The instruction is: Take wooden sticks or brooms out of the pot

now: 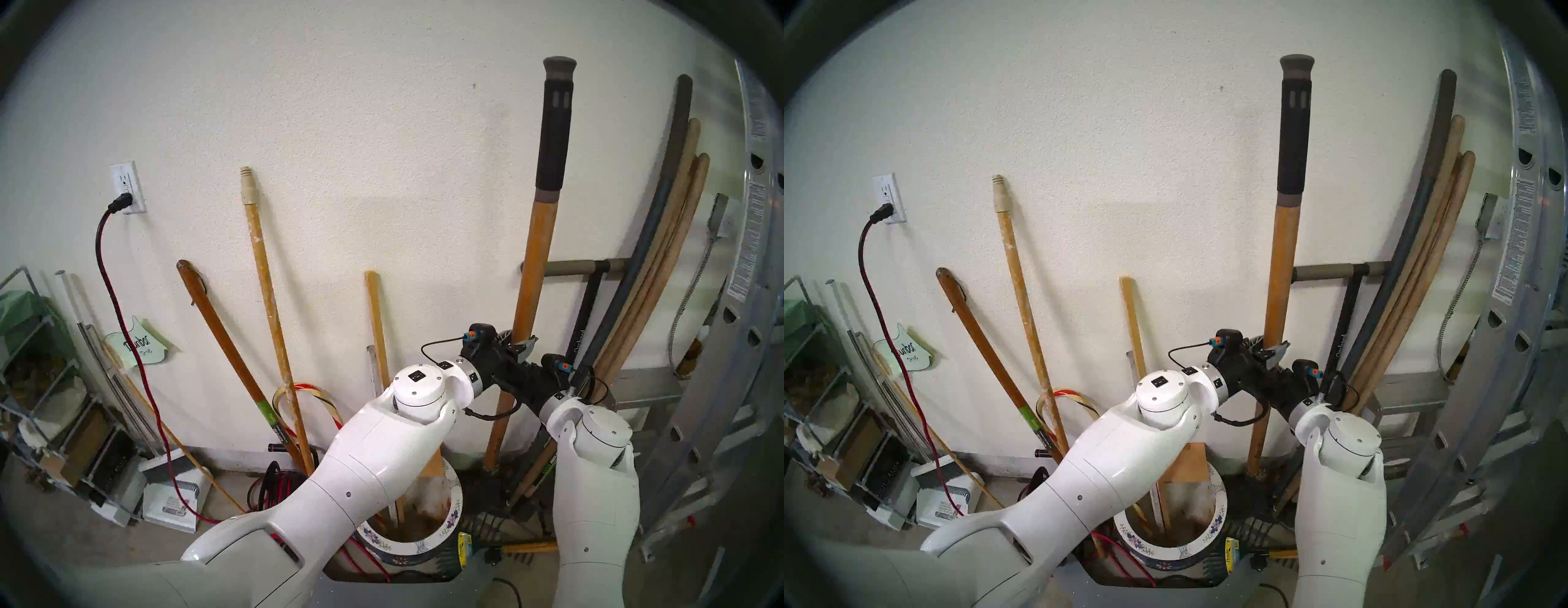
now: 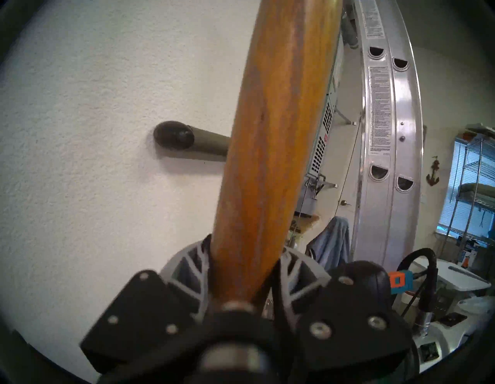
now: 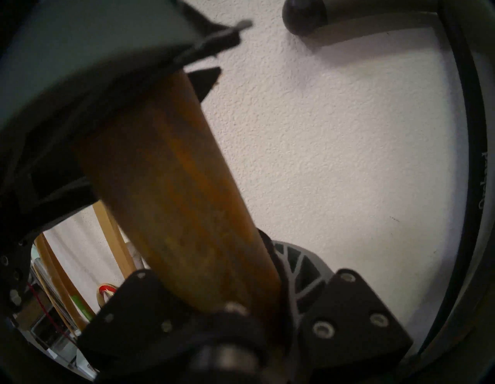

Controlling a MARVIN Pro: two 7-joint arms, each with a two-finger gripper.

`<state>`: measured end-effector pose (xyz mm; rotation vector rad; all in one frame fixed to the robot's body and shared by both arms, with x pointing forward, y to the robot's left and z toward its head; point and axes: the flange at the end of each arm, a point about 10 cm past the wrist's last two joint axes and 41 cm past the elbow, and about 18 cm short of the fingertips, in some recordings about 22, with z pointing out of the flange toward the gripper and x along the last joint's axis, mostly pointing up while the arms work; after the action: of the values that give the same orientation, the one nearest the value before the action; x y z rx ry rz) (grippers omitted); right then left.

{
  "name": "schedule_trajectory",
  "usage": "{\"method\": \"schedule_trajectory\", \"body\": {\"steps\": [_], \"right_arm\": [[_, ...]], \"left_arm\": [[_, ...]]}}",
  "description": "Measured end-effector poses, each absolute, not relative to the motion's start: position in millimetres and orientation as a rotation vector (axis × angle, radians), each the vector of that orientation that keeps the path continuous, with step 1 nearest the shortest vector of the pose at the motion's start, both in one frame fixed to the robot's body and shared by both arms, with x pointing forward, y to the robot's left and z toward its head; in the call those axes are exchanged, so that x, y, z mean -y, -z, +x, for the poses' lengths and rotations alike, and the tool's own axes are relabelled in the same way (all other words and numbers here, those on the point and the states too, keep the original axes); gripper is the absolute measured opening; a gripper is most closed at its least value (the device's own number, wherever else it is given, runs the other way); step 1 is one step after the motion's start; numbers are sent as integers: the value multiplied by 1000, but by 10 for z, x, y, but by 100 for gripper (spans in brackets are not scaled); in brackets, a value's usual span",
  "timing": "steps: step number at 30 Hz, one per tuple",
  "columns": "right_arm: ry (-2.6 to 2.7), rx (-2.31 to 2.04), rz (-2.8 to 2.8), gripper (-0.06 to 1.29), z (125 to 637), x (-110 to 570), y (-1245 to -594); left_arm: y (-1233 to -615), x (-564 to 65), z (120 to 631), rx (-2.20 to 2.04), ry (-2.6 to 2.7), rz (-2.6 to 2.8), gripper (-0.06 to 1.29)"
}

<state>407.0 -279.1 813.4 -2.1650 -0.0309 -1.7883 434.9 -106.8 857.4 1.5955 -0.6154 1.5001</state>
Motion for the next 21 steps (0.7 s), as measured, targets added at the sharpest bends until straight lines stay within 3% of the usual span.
{"method": "schedule_trajectory", "body": {"steps": [21], "right_arm": [[1750, -14, -2222, 39, 4378, 2873, -7935]], "left_arm": [[-8431, 1169, 4641, 581, -1502, 1716, 35]]}}
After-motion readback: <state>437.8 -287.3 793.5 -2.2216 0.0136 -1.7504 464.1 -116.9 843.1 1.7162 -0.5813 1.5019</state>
